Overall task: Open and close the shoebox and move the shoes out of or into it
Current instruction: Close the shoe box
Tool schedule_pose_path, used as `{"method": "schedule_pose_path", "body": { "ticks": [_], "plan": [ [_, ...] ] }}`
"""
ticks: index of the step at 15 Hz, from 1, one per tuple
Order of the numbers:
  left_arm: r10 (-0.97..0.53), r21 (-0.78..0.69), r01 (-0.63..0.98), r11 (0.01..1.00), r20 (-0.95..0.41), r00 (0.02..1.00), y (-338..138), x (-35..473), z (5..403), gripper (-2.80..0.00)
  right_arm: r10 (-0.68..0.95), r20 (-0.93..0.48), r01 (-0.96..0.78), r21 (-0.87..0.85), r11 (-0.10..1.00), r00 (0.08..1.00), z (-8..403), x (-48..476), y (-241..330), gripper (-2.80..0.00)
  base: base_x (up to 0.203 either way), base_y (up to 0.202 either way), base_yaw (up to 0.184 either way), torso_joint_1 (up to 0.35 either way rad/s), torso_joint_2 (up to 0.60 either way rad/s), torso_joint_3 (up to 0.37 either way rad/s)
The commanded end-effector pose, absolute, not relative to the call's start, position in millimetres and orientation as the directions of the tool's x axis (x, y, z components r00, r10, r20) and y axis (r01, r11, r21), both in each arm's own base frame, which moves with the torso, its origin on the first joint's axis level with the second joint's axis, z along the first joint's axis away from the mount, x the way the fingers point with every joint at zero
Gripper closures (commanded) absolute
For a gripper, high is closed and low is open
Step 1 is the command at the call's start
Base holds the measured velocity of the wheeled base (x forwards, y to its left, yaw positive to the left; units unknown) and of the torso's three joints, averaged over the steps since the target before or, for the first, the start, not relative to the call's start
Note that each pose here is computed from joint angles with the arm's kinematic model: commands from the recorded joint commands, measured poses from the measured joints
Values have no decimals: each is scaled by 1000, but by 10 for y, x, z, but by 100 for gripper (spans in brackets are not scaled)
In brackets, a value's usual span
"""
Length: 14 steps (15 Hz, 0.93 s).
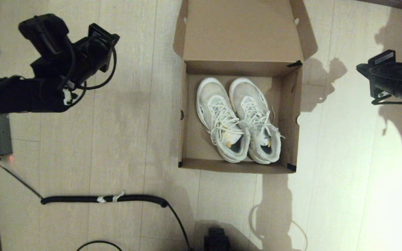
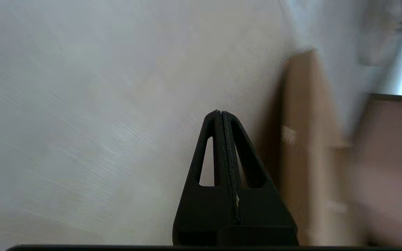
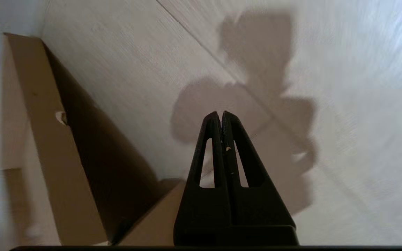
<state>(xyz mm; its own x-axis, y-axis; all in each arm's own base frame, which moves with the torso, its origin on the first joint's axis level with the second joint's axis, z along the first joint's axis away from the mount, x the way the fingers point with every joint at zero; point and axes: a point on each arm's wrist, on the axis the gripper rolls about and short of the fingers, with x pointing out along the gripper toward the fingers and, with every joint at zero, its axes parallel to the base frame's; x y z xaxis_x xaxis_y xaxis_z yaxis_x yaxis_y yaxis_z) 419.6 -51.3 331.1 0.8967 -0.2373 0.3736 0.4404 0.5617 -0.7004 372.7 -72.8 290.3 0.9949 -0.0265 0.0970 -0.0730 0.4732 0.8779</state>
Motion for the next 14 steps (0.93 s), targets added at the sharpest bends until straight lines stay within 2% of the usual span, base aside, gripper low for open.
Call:
{"method": "schedule_pose_path", "body": {
  "ticks": [1, 4, 6, 10, 14],
  "plan": [
    [-311, -764, 454, 459, 341, 887, -490, 4324, 3167, 0, 61, 46, -65, 927, 370, 997, 2666, 3902, -847, 0, 0, 0, 0, 0, 0, 0],
    [-483, -813, 497, 304, 318, 816, -418, 4293, 3196, 0, 265, 75, -150, 949, 278, 961, 2646, 3949, -945, 0, 0, 0, 0, 0, 0, 0],
    [-596, -822, 521, 229, 305, 743, -361, 4261, 3216, 0, 468, 110, -249, 936, 247, 877, 2658, 3936, -1016, 0, 0, 0, 0, 0, 0, 0],
    [-750, -800, 568, 193, 253, 611, -375, 4342, 3075, 0, 616, 141, -353, 905, 236, 775, 2474, 4200, -1141, 0, 0, 0, 0, 0, 0, 0],
    [-804, -709, 665, 236, 241, 543, -632, 4541, 2775, 0, 651, 179, -428, 870, 245, 738, 2516, 4322, -1075, 0, 0, 0, 0, 0, 0, 0]
  ]
}}
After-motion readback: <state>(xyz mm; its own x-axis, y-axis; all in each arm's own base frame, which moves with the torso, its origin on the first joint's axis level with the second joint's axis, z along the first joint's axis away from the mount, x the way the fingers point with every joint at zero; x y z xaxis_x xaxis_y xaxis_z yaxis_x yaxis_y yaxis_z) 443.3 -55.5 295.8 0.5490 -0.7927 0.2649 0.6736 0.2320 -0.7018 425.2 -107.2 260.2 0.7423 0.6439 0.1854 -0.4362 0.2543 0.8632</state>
